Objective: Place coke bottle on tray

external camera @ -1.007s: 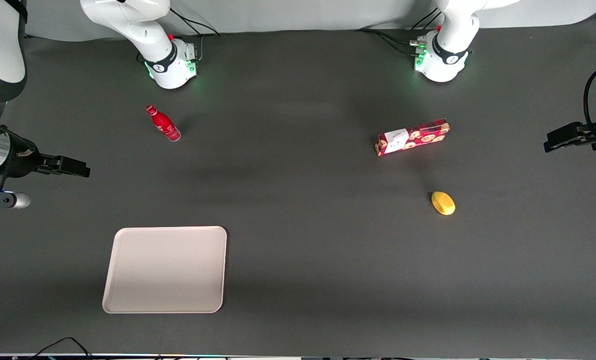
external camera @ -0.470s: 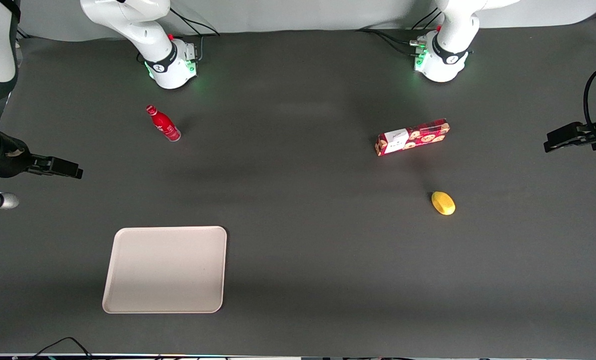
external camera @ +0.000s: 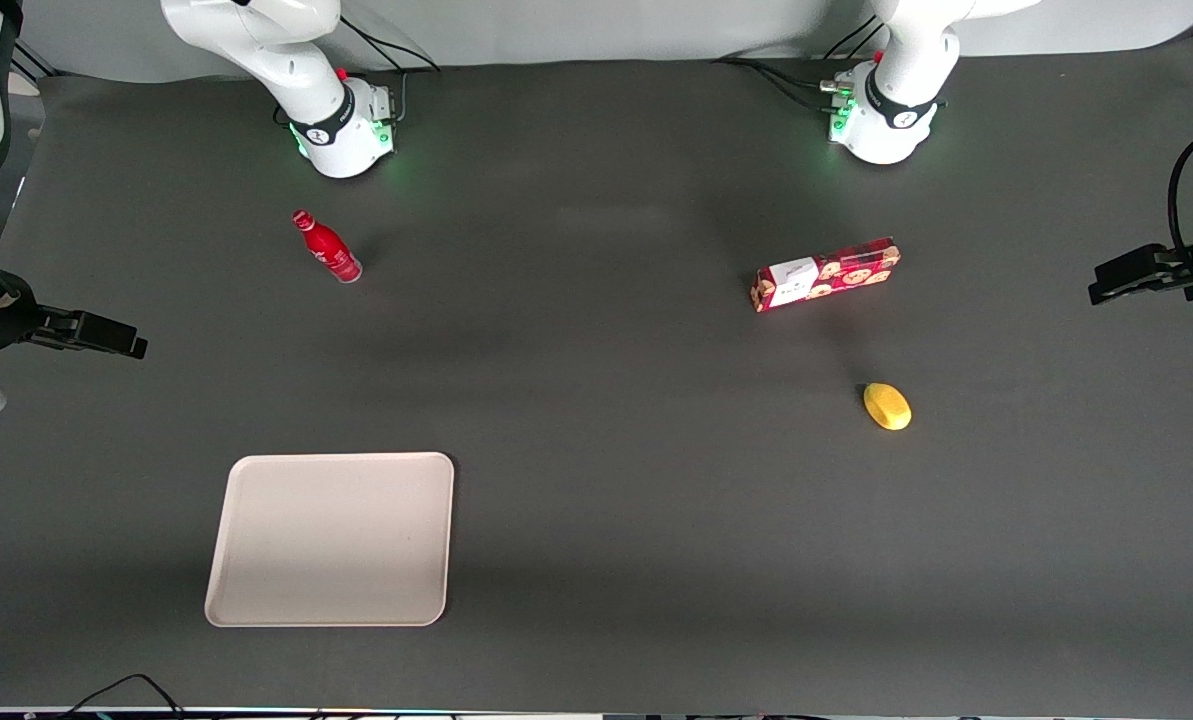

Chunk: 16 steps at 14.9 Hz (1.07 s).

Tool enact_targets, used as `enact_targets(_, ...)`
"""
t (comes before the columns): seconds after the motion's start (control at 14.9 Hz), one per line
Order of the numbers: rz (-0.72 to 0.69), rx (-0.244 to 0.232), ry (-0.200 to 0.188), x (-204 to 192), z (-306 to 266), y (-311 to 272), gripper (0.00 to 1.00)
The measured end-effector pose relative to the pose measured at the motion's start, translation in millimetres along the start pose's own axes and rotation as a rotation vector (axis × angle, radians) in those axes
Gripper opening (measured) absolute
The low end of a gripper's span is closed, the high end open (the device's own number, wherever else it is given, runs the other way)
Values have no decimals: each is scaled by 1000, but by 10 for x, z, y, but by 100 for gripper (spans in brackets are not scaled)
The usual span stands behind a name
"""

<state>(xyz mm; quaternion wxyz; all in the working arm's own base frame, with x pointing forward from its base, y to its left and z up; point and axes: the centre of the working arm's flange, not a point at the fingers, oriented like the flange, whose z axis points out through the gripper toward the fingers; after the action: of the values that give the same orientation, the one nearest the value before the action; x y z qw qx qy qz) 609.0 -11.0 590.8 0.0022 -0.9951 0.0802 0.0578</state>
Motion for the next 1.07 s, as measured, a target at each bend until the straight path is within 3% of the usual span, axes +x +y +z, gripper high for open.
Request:
enact_targets(0.4, -9, 5, 23, -78, -148, -35, 100)
enact_targets(0.74, -23, 3, -19, -332, -318, -62, 100)
enact_targets(1.07, -48, 7, -10, -426, -407, -175, 100)
